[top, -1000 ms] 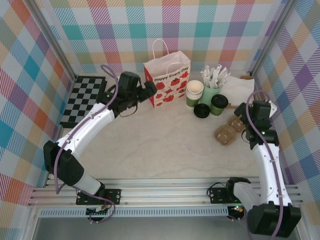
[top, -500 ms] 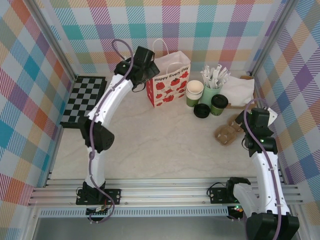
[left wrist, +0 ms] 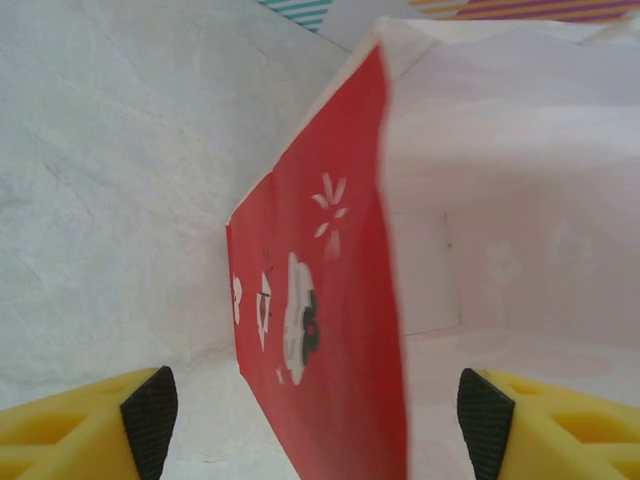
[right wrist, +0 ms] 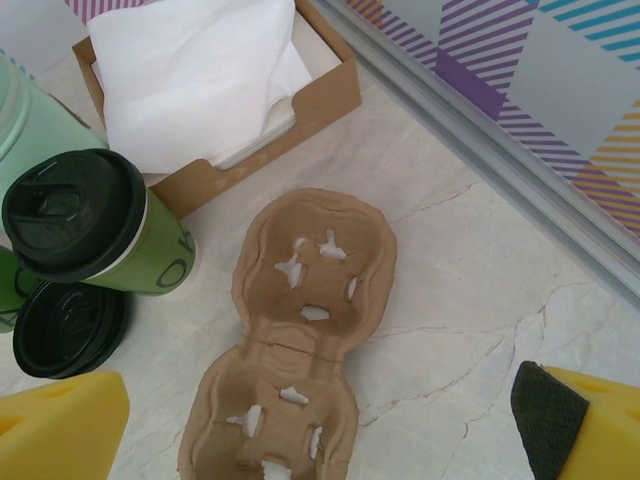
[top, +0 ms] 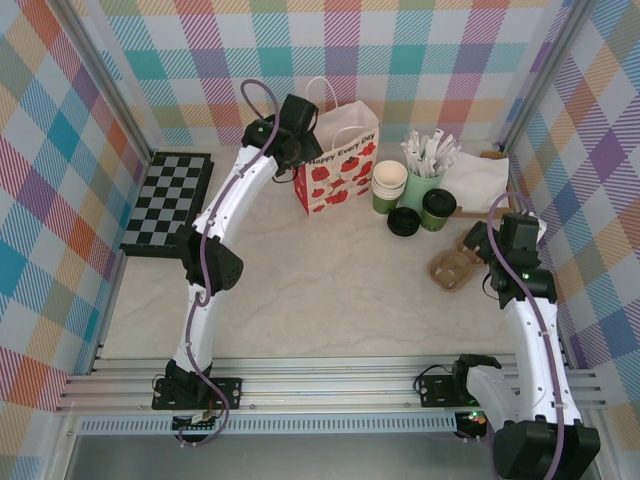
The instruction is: Pack the takeout coffee
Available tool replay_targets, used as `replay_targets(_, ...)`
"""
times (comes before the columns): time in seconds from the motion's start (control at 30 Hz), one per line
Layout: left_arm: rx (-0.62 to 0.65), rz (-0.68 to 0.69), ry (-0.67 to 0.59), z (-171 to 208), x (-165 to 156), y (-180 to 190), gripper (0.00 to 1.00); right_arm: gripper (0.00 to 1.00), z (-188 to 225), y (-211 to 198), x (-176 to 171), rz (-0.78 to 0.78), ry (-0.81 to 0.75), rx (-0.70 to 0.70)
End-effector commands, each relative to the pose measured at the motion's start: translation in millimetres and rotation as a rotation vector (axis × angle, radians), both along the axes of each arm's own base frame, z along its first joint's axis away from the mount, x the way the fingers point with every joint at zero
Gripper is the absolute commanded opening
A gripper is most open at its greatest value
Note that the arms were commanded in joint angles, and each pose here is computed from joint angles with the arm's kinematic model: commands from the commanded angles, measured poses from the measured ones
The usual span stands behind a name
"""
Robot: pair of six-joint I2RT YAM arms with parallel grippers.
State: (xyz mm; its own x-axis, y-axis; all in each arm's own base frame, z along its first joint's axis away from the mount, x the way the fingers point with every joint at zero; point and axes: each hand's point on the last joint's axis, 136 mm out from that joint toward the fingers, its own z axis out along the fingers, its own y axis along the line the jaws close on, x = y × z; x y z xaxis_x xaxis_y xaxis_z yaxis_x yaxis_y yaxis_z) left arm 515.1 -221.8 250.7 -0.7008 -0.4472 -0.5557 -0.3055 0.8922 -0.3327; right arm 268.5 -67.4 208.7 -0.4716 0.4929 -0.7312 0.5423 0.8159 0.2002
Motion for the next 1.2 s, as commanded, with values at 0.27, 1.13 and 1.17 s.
replay_targets(0.27, 0.002, -0.132, 0.004, -4.1, 5.0, -12.1, 0.54, 1.00, 6.8, -0.2, -3.6, -0.009, 0.003, 0.008)
replay_targets(1.13, 0.143, -0.091, -0.013, 35.7, -36.3, 33.3, 0.00, 1.00, -7.3, 22.9, 15.1, 0.085, 0.027, 0.126)
replay_targets(1.17, 0.149, -0.085, -0.006, 36.2, -42.8, 38.4, 0.00, 1.00, -10.5, 30.8, 19.6, 0.133, 0.043, 0.147)
